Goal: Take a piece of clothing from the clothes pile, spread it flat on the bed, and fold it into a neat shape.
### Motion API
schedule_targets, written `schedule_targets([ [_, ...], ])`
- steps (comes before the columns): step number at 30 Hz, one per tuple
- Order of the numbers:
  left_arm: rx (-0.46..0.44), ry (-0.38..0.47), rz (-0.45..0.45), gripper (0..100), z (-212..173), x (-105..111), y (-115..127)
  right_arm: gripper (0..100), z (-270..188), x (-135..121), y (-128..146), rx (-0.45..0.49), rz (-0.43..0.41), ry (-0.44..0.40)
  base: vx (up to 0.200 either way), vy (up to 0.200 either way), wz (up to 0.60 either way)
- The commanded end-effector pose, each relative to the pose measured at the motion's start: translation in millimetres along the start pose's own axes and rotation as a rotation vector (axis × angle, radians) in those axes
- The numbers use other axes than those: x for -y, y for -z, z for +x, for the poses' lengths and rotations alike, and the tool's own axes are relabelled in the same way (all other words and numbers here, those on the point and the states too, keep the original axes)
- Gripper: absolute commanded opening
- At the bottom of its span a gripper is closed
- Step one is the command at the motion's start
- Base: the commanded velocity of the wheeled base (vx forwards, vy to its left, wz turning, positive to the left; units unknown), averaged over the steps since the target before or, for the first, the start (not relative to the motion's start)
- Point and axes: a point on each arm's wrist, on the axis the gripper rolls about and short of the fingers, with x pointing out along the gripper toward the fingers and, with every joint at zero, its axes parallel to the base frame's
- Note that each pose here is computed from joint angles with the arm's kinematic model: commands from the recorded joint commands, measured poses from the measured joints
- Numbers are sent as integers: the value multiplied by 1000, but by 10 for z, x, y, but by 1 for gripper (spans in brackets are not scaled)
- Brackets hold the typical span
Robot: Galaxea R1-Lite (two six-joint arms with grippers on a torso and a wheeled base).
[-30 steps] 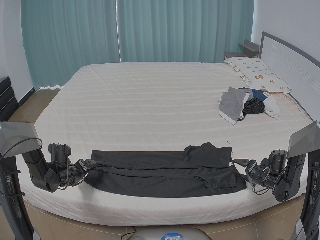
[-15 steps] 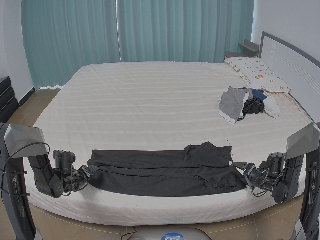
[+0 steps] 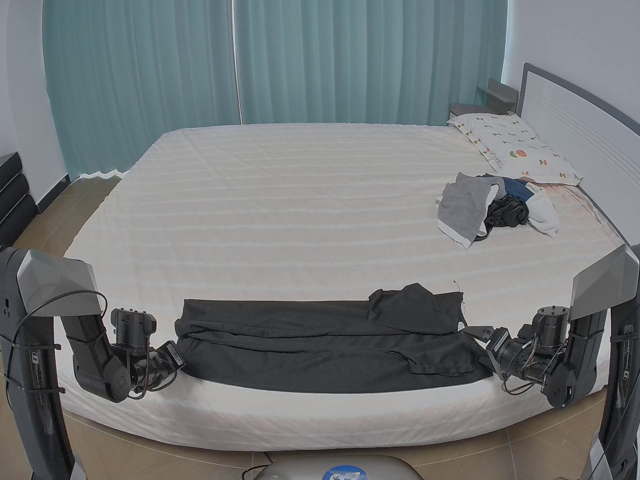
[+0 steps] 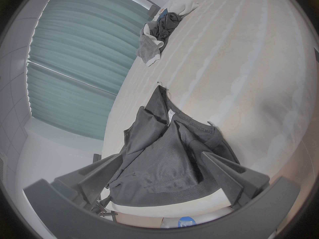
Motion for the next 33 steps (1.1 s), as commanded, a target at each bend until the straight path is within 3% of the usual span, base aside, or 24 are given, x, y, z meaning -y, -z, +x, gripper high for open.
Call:
schedule_targets([
  [1,25,-39,1,0,-11,-35,34,100,-14,0,9,1,-2,-1,0,0,0],
  [15,52,-108,19,0,-45,-87,64,100,-203,-43,213,-73,-112,32,0,0,0],
  [24,47,-112,16,0,-41,-105,66,100,-145,15,269,-42,-123,98,0,0,0],
  [33,28,-123,32,0,-76,-125,97,100,-134,33,232,-27,-117,98,0,0,0],
])
